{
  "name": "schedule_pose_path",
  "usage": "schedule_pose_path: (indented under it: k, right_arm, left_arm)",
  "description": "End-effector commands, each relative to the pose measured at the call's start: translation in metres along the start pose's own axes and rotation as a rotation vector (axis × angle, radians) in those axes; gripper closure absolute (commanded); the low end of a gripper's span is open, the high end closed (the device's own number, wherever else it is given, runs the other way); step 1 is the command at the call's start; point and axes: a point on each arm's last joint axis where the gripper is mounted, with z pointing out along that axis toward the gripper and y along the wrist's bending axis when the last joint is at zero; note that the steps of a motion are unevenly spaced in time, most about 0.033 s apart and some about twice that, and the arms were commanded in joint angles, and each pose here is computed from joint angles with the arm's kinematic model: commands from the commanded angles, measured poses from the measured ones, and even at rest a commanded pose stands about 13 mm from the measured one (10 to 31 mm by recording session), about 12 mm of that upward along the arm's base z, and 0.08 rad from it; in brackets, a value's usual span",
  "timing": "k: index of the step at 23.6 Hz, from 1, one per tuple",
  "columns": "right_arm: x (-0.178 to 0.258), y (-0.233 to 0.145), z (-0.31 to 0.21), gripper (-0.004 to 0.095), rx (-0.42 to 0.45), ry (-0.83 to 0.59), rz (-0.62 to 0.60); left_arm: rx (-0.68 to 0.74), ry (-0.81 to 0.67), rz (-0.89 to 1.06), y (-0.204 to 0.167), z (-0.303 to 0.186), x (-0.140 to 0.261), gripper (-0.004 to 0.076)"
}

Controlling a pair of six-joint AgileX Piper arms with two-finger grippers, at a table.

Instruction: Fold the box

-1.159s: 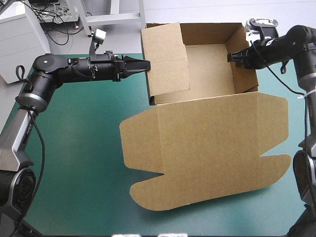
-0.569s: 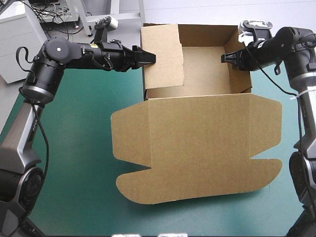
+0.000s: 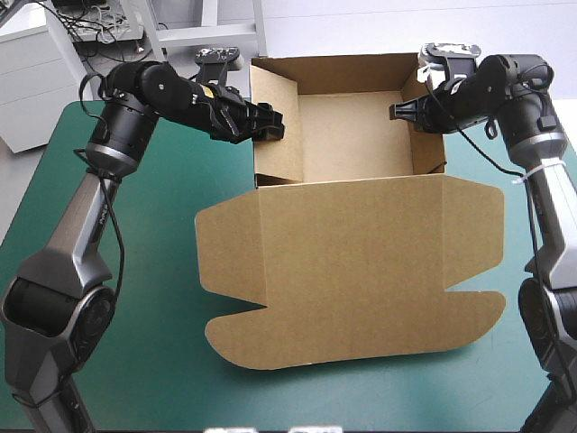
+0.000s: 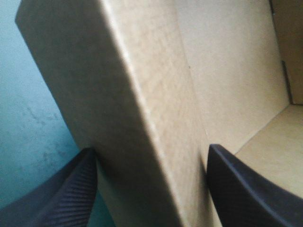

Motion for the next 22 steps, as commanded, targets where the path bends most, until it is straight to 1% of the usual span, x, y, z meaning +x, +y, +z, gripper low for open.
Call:
schedule_pose_path:
  k: [1,5,8,10,14,16,19,22]
  right_arm:
    - [-0.007,0.015,-0.025,0.0910,-0.084,-0.090,0.033]
    - [-0.004,0.024,-0.012,0.0910,-0.072,-0.050,0.001]
    - [0.003,0.035,0.006,0.0910,-0.019,0.014,-0.061]
    - [0.004,0.041,0.015,0.0910,-0.009,0.030,-0.065]
    - [0.003,0.041,0.018,0.0910,0.000,0.013,-0.055]
    - [0.004,0.039,0.020,0.0910,0.021,0.031,-0.062]
    - [0.009,0.035,0.029,0.0910,0.057,0.097,-0.073]
    - [0.010,0.033,0.034,0.0910,0.082,0.109,-0.082]
  left_arm:
    - [-0.044,-0.060,0.035,-0.015,-0.024,-0.003,0.0285]
    - [-0.086,0.002,0.043,-0.009,-0.009,0.000,0.0328]
    - [-0.112,0.017,0.041,-0.004,0.001,0.000,0.0332]
    - [-0.148,0.022,0.048,0.001,0.004,-0.001,0.0344]
    - [-0.217,0.027,0.068,0.009,0.009,-0.002,0.0381]
    - [-0.250,0.037,0.079,0.014,0.014,-0.002,0.0402]
    - [-0.282,0.067,0.082,0.023,0.028,-0.001,0.0440]
    - [-0.295,0.083,0.080,0.027,0.037,0.000,0.0487]
